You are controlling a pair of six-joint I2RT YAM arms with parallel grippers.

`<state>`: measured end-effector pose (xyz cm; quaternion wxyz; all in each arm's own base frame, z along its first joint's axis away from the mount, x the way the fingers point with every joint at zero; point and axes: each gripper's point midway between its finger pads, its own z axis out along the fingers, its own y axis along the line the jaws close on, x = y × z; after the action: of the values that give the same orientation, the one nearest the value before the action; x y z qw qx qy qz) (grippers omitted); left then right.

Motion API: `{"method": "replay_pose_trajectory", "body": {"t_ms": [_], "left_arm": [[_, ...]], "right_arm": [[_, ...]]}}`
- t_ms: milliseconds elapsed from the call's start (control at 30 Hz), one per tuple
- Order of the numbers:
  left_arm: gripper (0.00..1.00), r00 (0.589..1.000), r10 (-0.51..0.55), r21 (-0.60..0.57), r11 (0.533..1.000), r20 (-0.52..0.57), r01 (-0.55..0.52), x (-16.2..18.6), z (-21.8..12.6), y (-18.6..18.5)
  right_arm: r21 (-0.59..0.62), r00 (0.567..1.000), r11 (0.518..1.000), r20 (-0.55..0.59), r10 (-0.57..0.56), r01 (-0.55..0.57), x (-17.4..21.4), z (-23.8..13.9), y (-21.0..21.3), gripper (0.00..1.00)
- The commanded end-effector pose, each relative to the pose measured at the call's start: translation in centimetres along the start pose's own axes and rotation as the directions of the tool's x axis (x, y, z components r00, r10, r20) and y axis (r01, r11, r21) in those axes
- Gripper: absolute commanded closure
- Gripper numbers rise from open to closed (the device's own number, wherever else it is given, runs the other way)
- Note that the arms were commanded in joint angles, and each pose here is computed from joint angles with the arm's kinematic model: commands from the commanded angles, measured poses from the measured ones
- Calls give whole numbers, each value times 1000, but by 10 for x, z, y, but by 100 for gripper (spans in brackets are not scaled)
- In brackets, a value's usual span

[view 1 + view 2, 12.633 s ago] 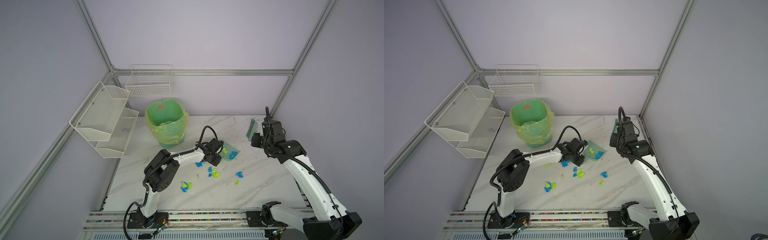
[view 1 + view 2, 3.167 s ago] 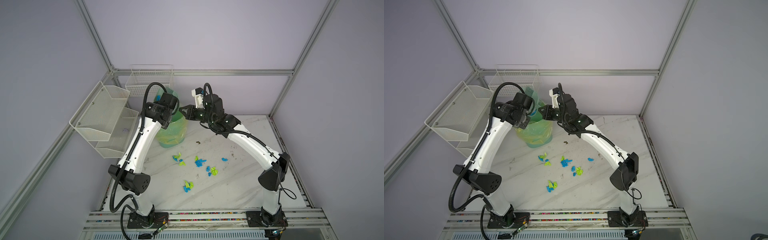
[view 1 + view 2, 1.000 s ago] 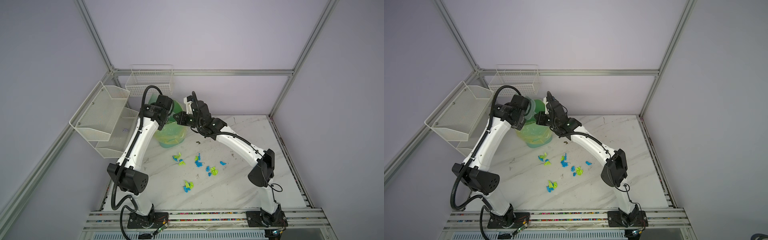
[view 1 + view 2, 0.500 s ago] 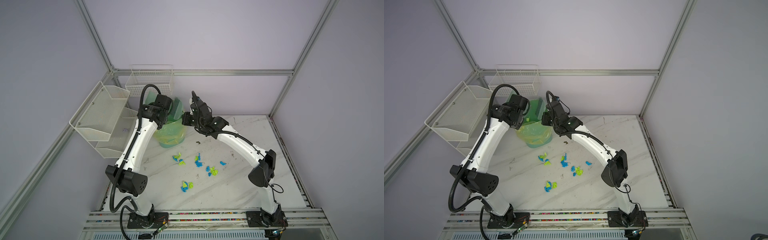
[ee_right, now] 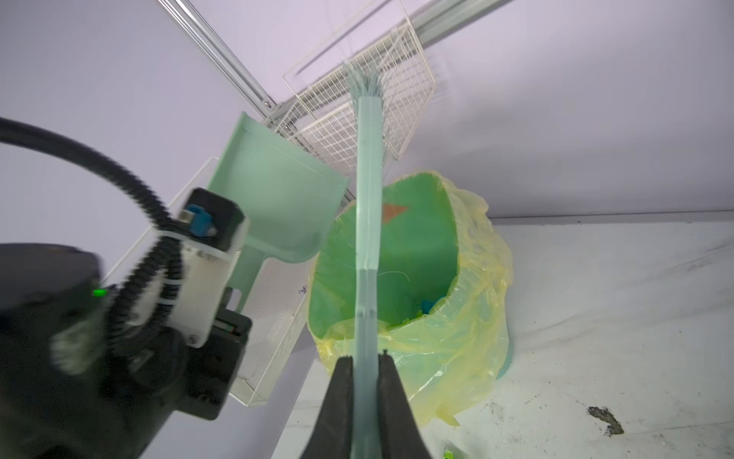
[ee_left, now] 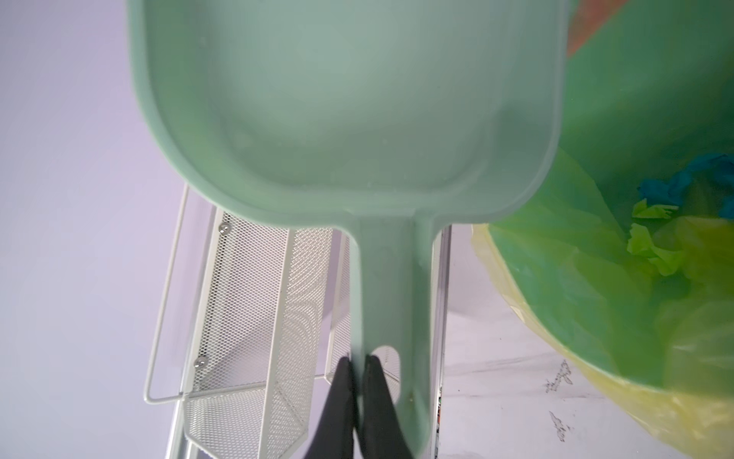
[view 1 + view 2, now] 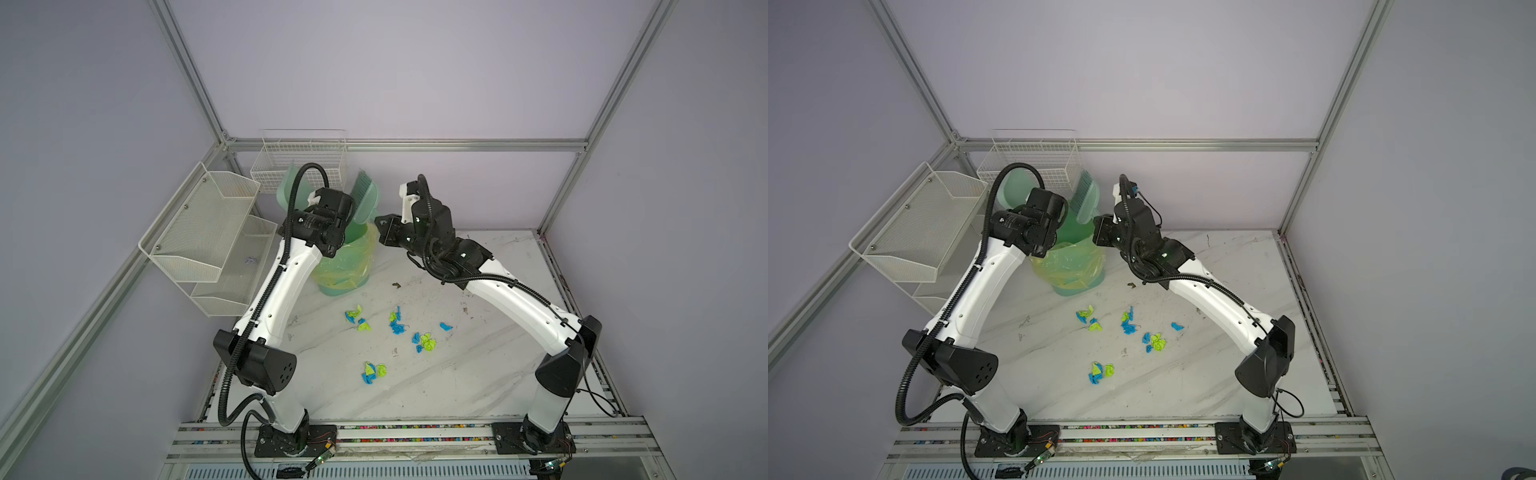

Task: Sweep away the paper scraps from the table
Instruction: 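Lower the empty dustpan to the table with the left while the right withdraws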

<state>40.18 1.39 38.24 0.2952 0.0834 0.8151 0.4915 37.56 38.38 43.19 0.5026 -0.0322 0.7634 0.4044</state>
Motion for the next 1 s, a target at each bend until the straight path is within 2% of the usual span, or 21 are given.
{"method": "replay_pose_trajectory", "body": {"t_ms": [0, 133, 233, 333, 433, 567, 633, 867, 967], "left_arm": [[100, 998, 57, -106, 993, -6, -57, -2, -3, 2], [100, 999, 8, -28, 1000, 32, -8, 1, -10, 1], [100, 993, -90, 106, 991, 79, 81, 3, -25, 5], [100, 980, -168, 265, 955, 107, 135, 4, -45, -1], [100, 972, -205, 416, 899, 118, 139, 5, -65, -19], [100, 965, -216, 584, 806, 145, 93, 8, -95, -49], [100, 962, -224, 635, 769, 154, 78, 10, -107, -57], [100, 945, -287, 815, 578, 157, 40, 17, -150, -72], [100, 960, -243, 872, 489, 141, -4, 28, -161, -97]], "right_arm": [[-12, 995, 1000, 101, -21, 23, -31, -35, 8, 100], [45, 994, 999, 104, -27, 23, -33, -59, -11, 100], [109, 995, 994, 100, -30, 19, -30, -77, -34, 100], [176, 996, 984, 85, -29, 13, -26, -93, -61, 100], [279, 999, 960, 40, -28, 15, -14, -99, -96, 100], [384, 1000, 923, 6, -25, 21, -10, -123, -134, 100], [432, 999, 901, -25, -22, 30, -3, -129, -152, 100], [585, 988, 806, -156, 5, 88, 36, -142, -202, 100], [632, 972, 764, -234, 31, 128, 59, -144, -221, 100]]}}
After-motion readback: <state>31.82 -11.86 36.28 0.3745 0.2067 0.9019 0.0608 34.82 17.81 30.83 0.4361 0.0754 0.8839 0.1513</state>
